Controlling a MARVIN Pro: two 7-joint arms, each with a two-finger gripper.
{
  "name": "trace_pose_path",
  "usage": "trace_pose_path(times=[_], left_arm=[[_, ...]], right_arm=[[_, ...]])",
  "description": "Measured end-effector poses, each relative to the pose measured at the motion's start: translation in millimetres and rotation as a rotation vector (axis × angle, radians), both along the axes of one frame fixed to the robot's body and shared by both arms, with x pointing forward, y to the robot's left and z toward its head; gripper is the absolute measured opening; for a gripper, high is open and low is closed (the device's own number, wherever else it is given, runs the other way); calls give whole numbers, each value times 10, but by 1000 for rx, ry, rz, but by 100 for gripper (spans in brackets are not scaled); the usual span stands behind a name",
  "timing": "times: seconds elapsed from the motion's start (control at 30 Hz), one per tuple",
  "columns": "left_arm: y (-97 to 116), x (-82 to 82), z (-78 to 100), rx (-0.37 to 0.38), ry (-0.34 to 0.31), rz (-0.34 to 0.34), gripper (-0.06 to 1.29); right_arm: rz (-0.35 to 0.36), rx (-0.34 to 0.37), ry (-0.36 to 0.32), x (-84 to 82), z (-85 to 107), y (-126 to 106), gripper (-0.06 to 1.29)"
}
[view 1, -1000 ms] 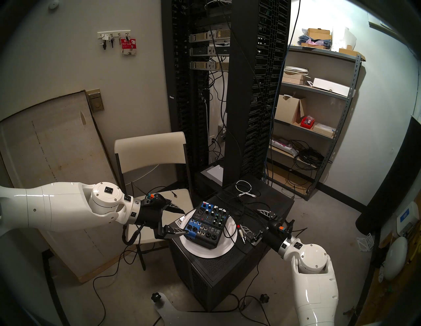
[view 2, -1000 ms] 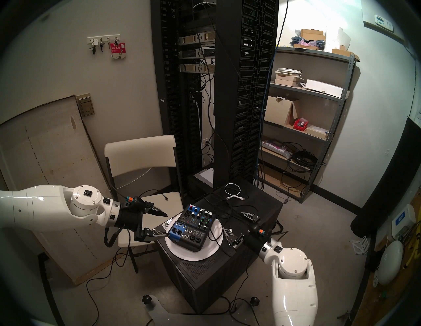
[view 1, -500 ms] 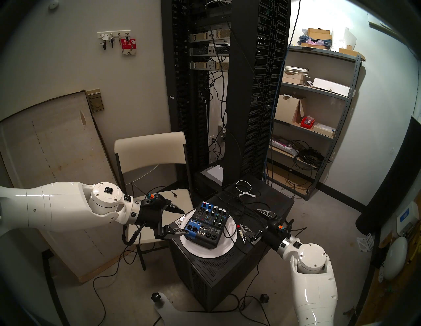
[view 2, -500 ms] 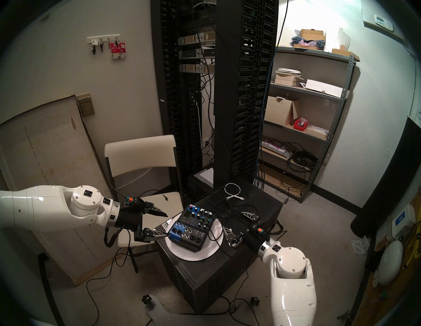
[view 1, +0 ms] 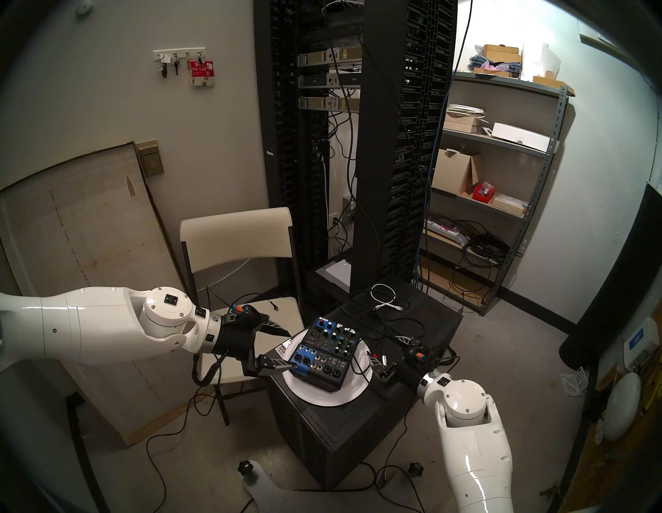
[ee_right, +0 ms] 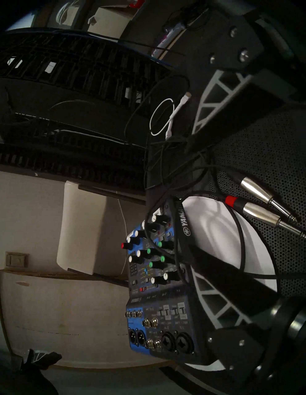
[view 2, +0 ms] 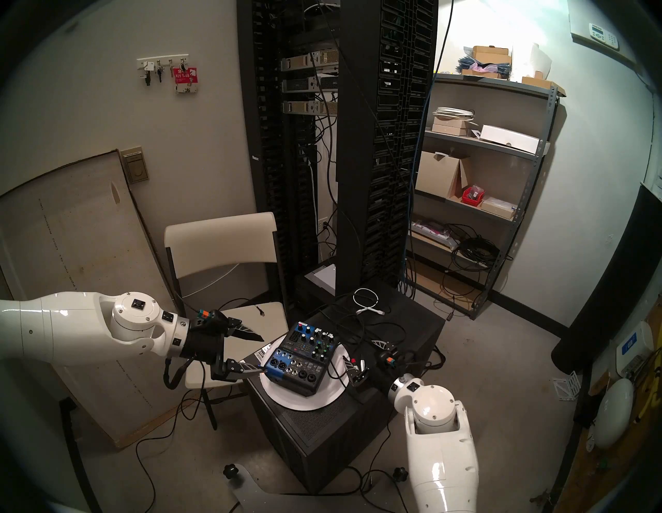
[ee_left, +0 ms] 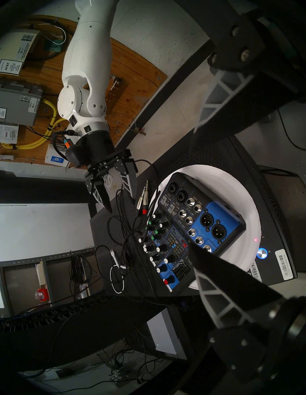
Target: Insert aux cable
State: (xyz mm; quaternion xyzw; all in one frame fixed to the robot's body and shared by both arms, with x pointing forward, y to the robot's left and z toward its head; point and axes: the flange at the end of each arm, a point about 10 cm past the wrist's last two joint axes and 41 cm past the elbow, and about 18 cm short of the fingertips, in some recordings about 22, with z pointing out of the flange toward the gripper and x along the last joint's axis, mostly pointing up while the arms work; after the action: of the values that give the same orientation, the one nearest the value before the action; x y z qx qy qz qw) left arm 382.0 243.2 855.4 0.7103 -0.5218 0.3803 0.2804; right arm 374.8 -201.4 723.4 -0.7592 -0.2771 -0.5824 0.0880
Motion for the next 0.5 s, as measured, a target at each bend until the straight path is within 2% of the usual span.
trace_pose_path(times=[0.27, 0.5], left_arm=[[0, -1, -1, 0, 0, 0, 117], [0, -1, -1, 0, 0, 0, 117]], right_arm=[[-48, -46, 12, 109, 41, -91, 119], [-81, -71, 49, 119, 29, -193, 119]])
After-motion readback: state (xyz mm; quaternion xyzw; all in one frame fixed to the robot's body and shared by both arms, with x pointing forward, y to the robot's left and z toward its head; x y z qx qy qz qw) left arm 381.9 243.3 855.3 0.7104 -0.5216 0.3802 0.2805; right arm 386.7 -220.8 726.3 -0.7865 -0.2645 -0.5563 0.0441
